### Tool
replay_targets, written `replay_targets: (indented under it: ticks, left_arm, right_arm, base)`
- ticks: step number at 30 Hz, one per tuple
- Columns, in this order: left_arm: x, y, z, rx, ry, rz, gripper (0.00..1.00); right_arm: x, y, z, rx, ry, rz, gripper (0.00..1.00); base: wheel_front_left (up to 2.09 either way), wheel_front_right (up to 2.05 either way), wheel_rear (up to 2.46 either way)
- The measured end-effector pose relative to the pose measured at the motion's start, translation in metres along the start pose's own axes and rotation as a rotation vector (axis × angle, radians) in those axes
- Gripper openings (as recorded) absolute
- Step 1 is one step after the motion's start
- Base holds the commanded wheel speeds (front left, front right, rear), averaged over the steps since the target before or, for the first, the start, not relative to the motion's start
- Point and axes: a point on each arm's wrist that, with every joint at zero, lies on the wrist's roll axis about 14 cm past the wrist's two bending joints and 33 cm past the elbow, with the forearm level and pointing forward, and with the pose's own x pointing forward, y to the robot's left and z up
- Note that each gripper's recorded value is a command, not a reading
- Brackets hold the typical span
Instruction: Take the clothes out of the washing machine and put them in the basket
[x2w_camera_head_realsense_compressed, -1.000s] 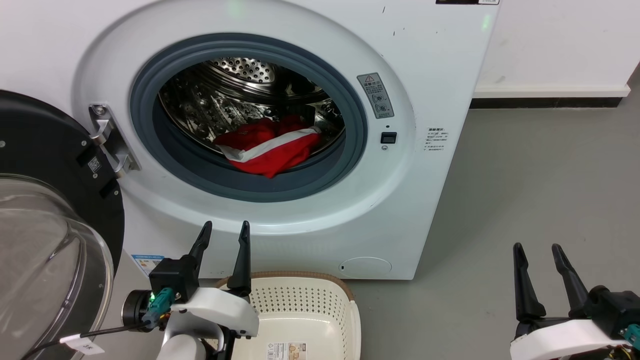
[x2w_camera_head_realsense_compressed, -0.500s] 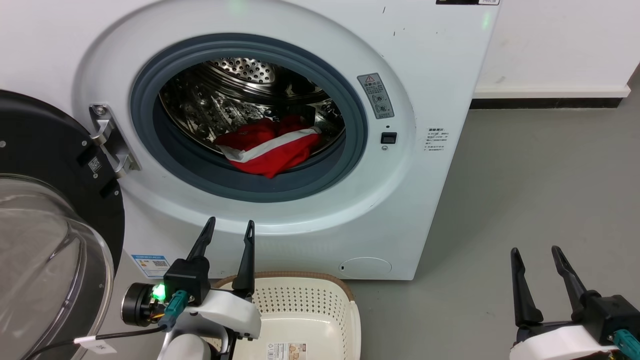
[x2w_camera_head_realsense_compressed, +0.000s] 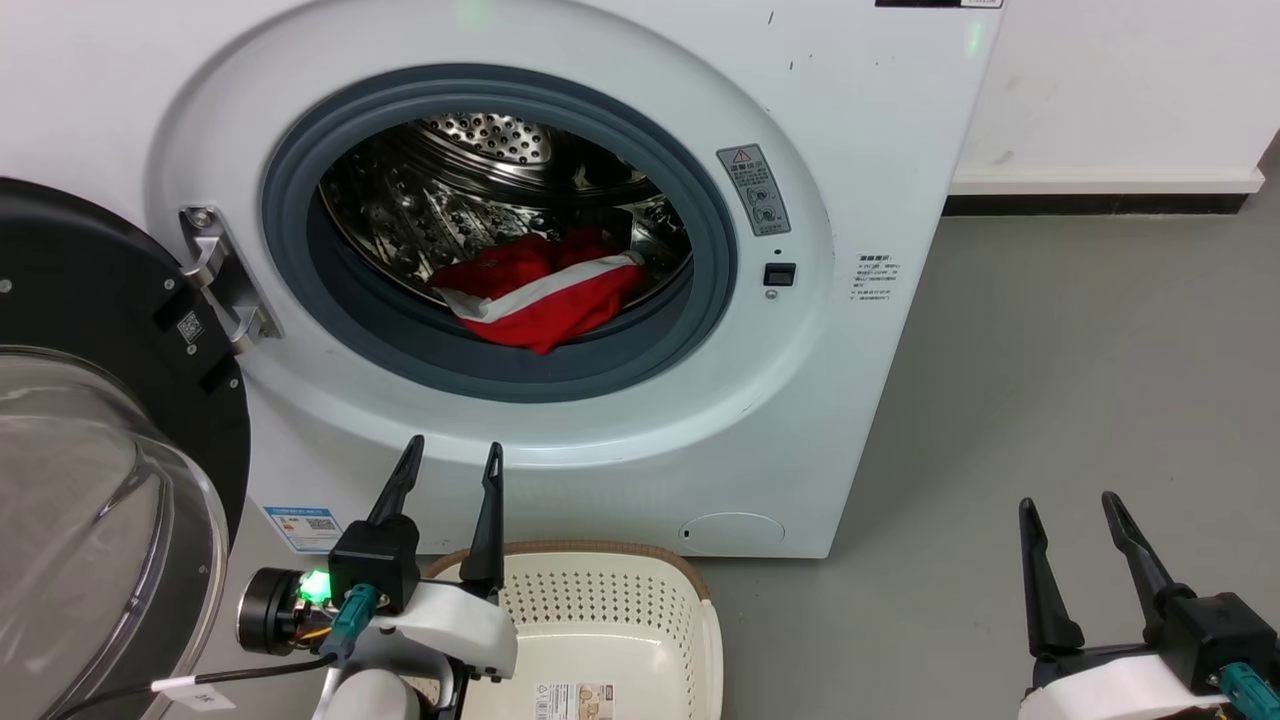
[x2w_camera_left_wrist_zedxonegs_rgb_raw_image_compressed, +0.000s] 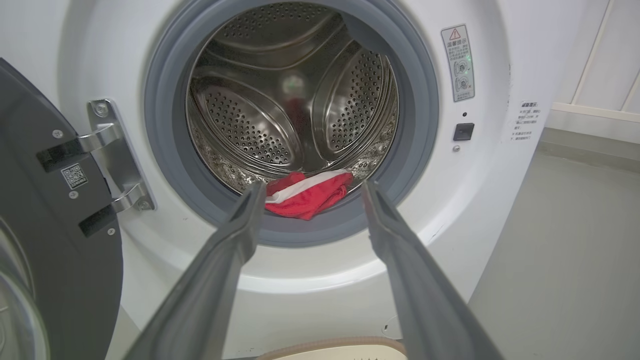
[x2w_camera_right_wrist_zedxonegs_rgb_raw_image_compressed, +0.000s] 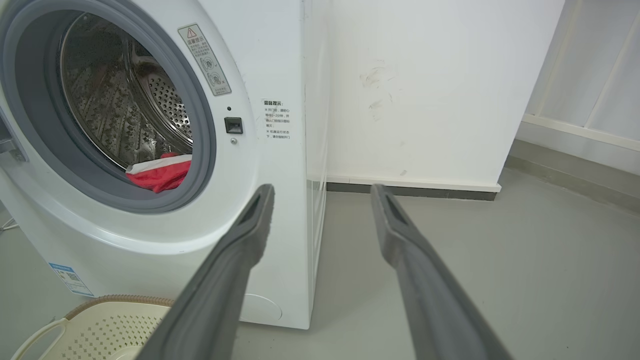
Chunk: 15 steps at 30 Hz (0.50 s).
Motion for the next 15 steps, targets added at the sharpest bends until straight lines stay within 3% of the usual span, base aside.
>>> replay_targets:
  ticks: [8,15]
  left_arm:
    - [0.000,0.002,-0.005,-0.004,0.013,0.008,1.00]
    - [0.029,0.000,-0.011,0.000,0.022,0.005,1.00]
  right_arm:
    - [0.000,-0.001,-0.002,0.005,0.006,-0.003,1.00]
    - [0.014,0.004,-0.008,0.011,0.020,0.012,1.00]
  base:
    - [0.00,0.00,0.00]
    - [0.00,0.00,0.00]
